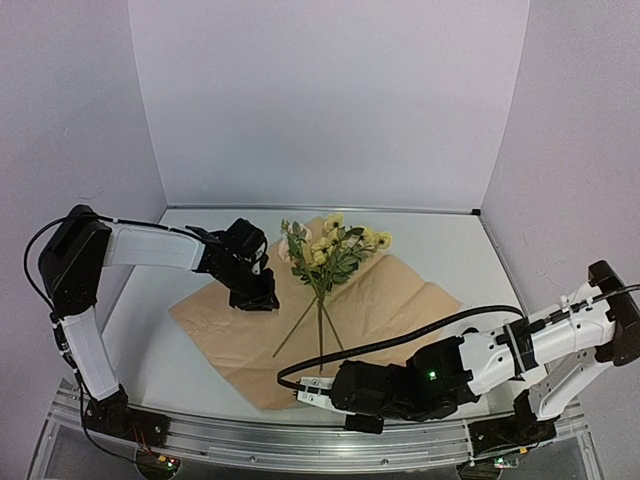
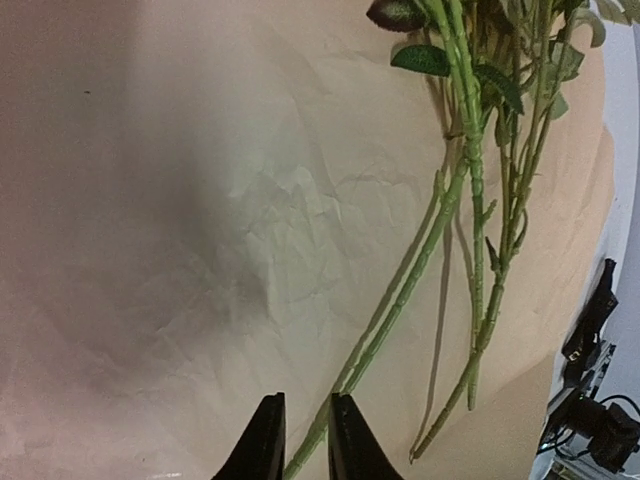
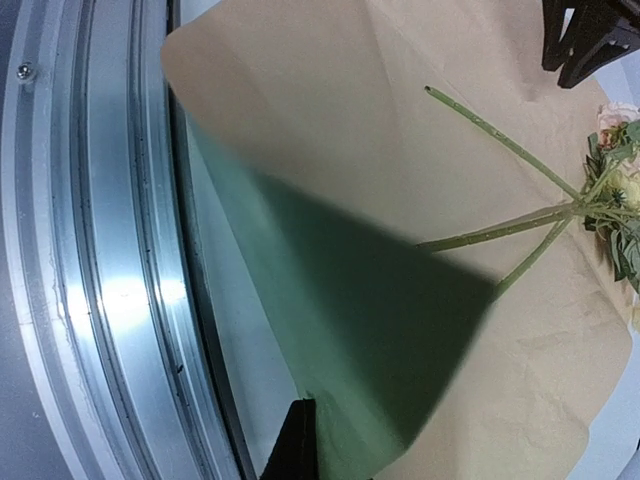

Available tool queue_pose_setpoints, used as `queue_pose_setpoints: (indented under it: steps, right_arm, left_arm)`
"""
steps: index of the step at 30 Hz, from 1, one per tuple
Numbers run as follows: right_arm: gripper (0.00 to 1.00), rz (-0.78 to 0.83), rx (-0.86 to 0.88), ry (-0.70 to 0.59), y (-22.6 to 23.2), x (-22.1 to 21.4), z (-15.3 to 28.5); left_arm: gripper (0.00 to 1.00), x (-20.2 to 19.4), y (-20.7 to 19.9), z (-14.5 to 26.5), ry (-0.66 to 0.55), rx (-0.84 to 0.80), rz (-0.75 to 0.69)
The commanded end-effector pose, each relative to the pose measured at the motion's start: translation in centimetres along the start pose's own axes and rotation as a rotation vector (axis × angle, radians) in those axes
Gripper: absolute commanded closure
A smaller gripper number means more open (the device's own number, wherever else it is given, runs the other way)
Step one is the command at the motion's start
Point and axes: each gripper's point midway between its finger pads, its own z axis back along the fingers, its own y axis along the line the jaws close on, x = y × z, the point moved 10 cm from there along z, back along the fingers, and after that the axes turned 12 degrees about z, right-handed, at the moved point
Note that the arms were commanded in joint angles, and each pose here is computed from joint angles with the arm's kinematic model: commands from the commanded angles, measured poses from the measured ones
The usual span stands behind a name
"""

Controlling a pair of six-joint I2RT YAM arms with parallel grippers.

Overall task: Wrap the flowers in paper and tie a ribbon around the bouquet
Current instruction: Pick up the bottom corner of the flattened wrapping paper from the center of the board.

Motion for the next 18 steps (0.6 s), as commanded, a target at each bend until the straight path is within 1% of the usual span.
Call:
queue_pose_setpoints:
  steps: [1,6,18]
  right_arm:
    - [1.00,-0.050,-0.017,-0.029,-1.0,1.3,0.7]
    - [1.00,-0.061,-0.016,-0.024,-1.2,1.5,0.4]
    - [1.00,-0.075,-0.007,-0.017,-1.7,1.8,0.0]
  left_arm:
    - [0.88,0.0,-1.5,-1.7,-0.006,-0.009,-0.077]
    - [0.94,-1.1,-1.7,-3.2,0.043,-0.007,-0.102]
    - [0.97,-3.8,-3.0,-5.1,0.145,-0.022,-0.145]
